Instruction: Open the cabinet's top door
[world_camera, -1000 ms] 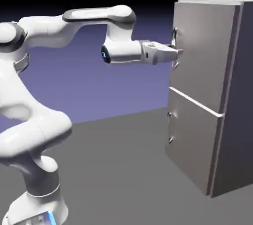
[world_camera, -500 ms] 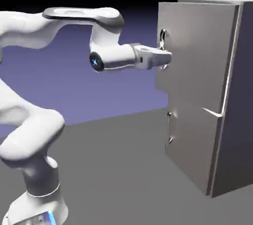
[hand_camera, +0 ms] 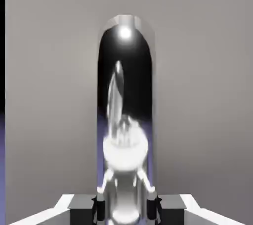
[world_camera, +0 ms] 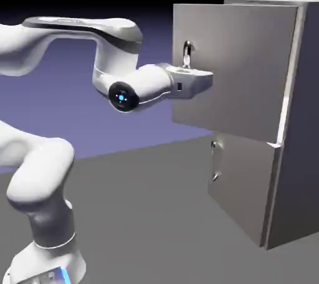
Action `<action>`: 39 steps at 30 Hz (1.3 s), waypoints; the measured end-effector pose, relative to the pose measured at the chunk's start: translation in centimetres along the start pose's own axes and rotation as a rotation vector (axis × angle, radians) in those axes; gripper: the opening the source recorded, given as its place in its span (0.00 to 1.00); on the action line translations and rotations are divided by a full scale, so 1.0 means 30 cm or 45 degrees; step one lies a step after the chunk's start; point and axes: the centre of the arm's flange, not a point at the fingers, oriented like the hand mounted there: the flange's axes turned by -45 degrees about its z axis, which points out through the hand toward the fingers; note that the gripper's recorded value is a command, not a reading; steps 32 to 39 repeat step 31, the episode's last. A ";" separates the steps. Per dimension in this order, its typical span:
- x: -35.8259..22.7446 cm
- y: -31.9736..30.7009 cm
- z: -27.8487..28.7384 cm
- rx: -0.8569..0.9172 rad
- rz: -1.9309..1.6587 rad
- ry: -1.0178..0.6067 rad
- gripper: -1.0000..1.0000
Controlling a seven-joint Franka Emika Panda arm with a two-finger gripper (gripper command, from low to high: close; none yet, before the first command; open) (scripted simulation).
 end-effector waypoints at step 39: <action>0.000 0.631 -0.473 1.053 0.000 0.000 1.00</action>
